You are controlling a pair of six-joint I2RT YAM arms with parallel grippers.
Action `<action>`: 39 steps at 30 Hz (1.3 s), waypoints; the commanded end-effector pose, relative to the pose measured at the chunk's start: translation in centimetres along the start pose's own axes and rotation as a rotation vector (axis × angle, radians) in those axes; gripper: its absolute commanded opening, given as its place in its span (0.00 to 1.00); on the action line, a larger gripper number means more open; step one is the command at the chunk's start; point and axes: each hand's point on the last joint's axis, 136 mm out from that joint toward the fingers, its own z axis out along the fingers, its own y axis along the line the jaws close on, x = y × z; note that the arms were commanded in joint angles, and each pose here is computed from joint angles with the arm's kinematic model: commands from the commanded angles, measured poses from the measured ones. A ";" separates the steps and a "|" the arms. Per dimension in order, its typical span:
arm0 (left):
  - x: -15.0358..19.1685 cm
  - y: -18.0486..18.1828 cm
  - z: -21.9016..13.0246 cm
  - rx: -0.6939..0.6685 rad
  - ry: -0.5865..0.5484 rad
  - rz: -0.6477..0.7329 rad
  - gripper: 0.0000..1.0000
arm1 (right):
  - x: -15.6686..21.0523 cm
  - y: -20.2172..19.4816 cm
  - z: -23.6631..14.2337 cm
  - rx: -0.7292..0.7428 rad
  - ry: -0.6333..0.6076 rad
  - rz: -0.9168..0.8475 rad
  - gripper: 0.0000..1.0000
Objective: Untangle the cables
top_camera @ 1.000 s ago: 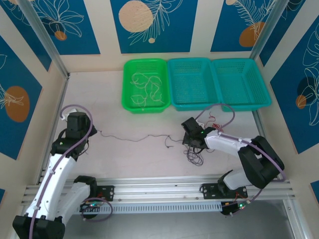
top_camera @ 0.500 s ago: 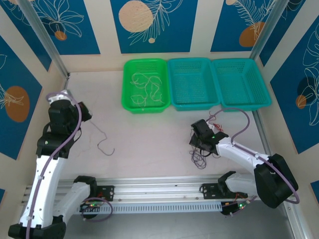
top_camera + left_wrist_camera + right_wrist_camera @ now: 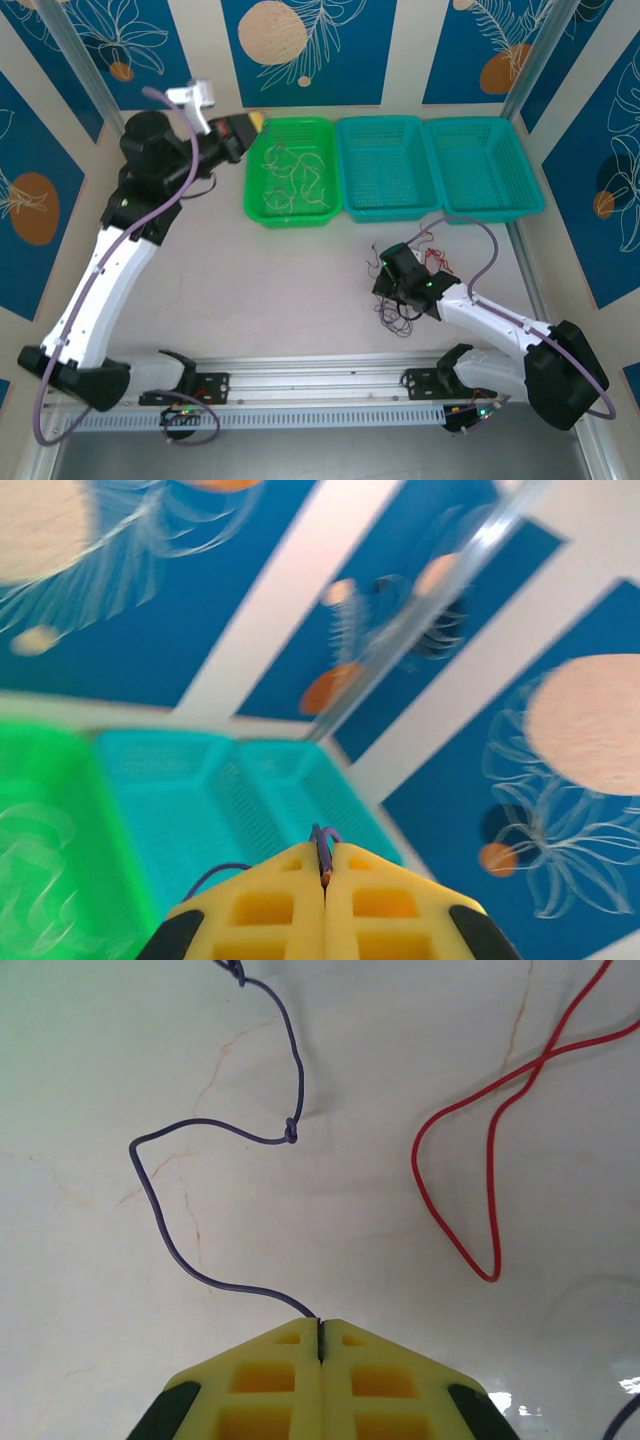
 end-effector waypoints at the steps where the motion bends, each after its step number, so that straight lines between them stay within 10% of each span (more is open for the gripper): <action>1: -1.5 -1.3 3.5 0.022 -0.029 0.072 0.00 | 0.4 -0.6 -0.3 0.009 0.000 0.017 0.00; 17: 2.8 1.3 22.6 0.088 -0.012 0.140 0.00 | 0.0 -1.9 -2.4 -0.021 -0.063 0.031 0.00; 39: 19.1 4.8 31.8 0.051 0.090 0.059 0.03 | -0.3 -2.0 -2.3 -0.037 -0.062 0.031 0.00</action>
